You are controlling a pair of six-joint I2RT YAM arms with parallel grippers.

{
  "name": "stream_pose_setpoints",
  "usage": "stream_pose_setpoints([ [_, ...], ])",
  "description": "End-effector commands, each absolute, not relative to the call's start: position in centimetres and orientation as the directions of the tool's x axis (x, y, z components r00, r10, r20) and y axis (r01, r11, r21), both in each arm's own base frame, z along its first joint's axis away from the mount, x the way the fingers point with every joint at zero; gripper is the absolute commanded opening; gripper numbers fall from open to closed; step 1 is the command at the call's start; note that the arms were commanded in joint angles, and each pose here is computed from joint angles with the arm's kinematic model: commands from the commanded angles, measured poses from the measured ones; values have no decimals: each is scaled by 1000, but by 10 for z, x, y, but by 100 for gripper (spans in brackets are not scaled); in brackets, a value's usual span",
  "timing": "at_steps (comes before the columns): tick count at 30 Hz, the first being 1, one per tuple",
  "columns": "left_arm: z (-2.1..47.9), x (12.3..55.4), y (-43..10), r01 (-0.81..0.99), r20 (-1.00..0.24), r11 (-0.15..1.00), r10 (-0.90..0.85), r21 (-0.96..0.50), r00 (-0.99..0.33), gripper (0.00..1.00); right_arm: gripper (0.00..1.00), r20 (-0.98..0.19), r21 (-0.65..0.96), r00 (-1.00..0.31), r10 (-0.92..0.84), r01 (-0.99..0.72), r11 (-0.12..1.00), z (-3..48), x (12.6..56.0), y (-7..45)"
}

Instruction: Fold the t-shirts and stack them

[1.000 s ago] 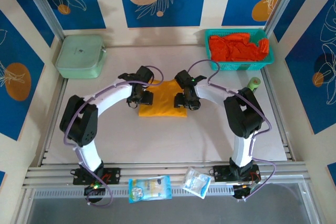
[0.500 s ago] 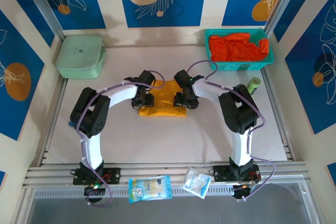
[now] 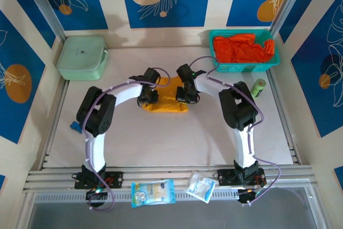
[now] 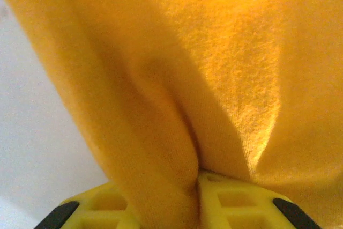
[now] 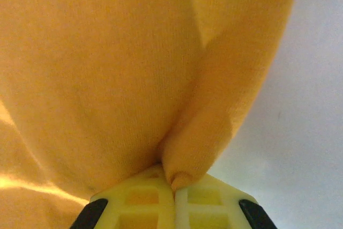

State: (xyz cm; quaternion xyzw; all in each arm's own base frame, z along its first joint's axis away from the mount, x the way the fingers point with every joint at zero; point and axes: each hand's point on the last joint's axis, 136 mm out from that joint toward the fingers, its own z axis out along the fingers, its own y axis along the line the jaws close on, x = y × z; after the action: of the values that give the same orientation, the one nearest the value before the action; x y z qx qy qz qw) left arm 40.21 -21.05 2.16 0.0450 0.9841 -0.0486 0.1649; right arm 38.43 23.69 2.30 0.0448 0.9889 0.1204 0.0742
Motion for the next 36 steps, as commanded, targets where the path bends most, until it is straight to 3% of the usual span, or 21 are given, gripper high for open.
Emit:
stream_pose_setpoints([
  [1, -33, 400, -169, 92, -196, 995, 99, 44, -976, 23, 0, -112, 229, -989, 98, 71, 971, 13, 400, 225],
  [16, -6, 537, -162, 166, -276, 981, 188, 101, -943, 22, 0, -220, 331, -968, 124, 46, 942, 30, 532, 212],
  [31, 8, 587, -160, 212, -389, 972, 236, 104, -891, 25, 0, -247, 453, -943, 225, 93, 887, 21, 588, 200],
  [33, 10, 591, -160, 211, -402, 972, 234, 101, -885, 27, 0, -249, 457, -942, 225, 91, 885, 22, 589, 200],
  [36, 11, 593, -160, 210, -410, 972, 234, 103, -881, 40, 0, -252, 464, -944, 213, 75, 883, 26, 588, 203],
])
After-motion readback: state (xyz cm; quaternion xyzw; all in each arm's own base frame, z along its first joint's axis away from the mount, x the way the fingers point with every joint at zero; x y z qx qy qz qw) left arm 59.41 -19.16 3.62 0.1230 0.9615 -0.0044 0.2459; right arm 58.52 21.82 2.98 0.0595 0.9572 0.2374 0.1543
